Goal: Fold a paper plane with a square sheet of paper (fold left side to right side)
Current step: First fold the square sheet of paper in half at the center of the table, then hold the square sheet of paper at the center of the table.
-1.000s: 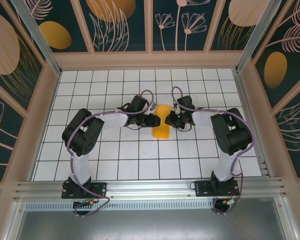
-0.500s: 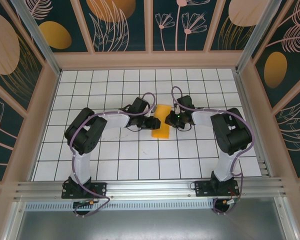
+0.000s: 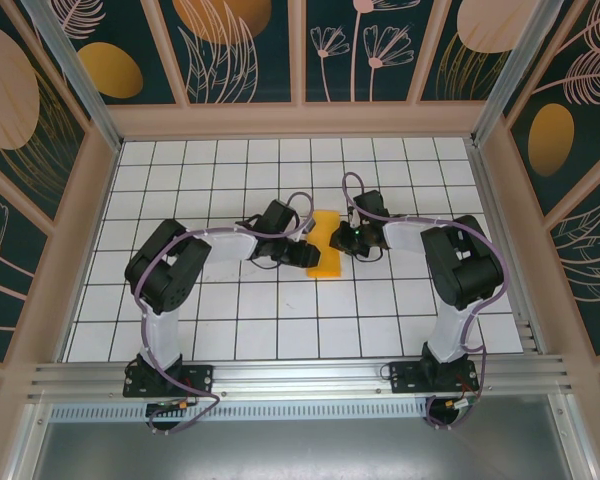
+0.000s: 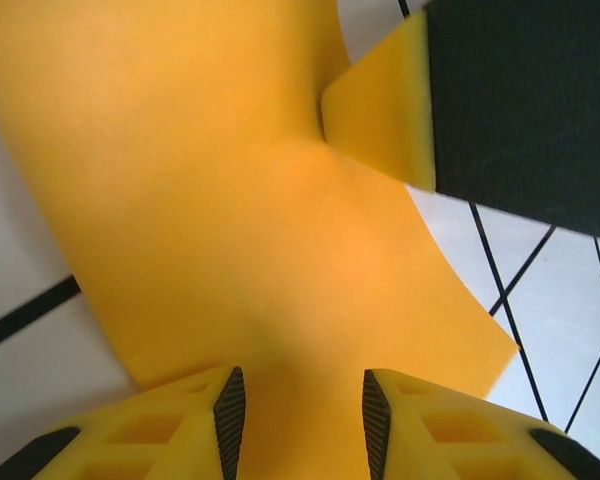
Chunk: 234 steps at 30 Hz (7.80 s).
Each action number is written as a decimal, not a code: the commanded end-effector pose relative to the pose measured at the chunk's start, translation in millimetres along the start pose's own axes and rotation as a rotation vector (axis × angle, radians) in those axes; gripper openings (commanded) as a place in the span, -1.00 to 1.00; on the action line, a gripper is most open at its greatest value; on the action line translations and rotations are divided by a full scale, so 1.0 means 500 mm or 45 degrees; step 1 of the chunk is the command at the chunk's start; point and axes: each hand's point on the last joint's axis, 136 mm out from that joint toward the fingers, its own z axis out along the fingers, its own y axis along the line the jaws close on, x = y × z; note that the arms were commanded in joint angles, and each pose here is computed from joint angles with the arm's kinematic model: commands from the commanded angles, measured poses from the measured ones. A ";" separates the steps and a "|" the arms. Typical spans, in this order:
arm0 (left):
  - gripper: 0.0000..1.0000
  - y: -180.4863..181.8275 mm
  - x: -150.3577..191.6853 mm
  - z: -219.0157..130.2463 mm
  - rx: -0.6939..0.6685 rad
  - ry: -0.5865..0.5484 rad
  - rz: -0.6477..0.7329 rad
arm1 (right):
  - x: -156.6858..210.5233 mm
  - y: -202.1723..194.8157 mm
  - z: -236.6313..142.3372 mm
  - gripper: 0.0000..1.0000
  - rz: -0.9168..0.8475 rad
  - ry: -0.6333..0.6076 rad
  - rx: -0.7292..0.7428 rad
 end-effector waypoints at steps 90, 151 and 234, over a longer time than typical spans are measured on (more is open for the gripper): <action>-0.23 0.012 0.075 0.006 -0.054 0.125 0.085 | 0.071 -0.087 0.040 -0.67 0.025 0.148 0.245; -0.23 -0.040 0.136 -0.010 0.009 0.121 0.107 | 0.075 -0.080 0.044 -0.66 0.017 0.159 0.235; -0.25 0.008 -0.070 0.010 -0.029 -0.057 -0.080 | 0.161 -0.085 -0.017 -0.65 -0.033 0.201 0.267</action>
